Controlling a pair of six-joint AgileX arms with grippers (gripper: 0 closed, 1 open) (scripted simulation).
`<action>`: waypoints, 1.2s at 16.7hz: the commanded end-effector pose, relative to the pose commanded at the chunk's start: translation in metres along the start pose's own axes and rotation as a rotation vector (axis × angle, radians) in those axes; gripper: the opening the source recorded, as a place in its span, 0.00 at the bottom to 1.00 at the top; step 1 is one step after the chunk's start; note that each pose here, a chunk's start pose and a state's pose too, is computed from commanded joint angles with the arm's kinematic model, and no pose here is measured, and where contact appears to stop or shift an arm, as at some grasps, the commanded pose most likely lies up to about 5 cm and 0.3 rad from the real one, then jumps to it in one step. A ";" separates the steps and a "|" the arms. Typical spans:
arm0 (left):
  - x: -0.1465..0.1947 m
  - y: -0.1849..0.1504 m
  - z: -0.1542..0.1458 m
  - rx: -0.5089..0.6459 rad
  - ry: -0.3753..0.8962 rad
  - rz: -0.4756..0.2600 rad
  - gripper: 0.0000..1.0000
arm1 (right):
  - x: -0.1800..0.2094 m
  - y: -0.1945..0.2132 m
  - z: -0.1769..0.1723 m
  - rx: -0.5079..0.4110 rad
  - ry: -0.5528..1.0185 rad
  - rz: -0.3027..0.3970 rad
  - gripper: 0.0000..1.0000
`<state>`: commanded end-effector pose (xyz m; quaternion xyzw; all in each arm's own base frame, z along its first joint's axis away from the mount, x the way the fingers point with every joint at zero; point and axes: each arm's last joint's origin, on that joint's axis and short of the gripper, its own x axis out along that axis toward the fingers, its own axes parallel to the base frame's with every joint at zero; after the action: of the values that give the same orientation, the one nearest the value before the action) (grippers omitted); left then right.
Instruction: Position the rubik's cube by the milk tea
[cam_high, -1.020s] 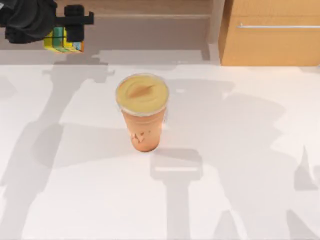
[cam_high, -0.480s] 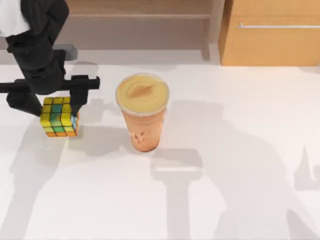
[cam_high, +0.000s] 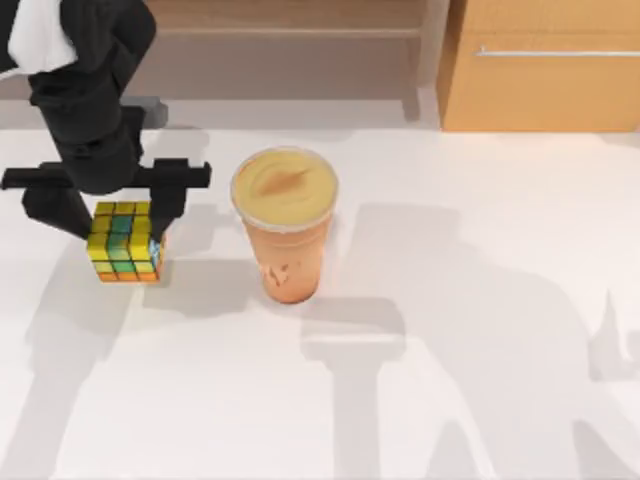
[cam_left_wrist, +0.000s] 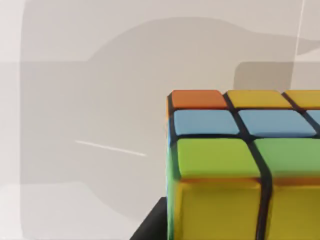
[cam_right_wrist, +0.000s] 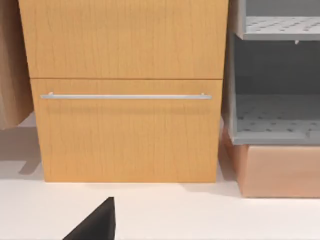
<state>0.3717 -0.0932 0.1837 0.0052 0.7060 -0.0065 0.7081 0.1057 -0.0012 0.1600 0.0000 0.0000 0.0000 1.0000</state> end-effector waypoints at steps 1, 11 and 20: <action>0.000 0.000 0.000 0.000 0.000 0.000 0.00 | 0.000 0.000 0.000 0.000 0.000 0.000 1.00; -0.004 0.017 0.004 -0.054 -0.049 0.005 0.00 | 0.000 0.000 0.000 0.000 0.000 0.000 1.00; 0.007 0.002 0.002 -0.008 -0.039 -0.003 0.00 | 0.000 0.000 0.000 0.000 0.000 0.000 1.00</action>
<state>0.3739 -0.0909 0.1767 0.0013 0.6921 -0.0048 0.7218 0.1057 -0.0012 0.1600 0.0000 0.0000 0.0000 1.0000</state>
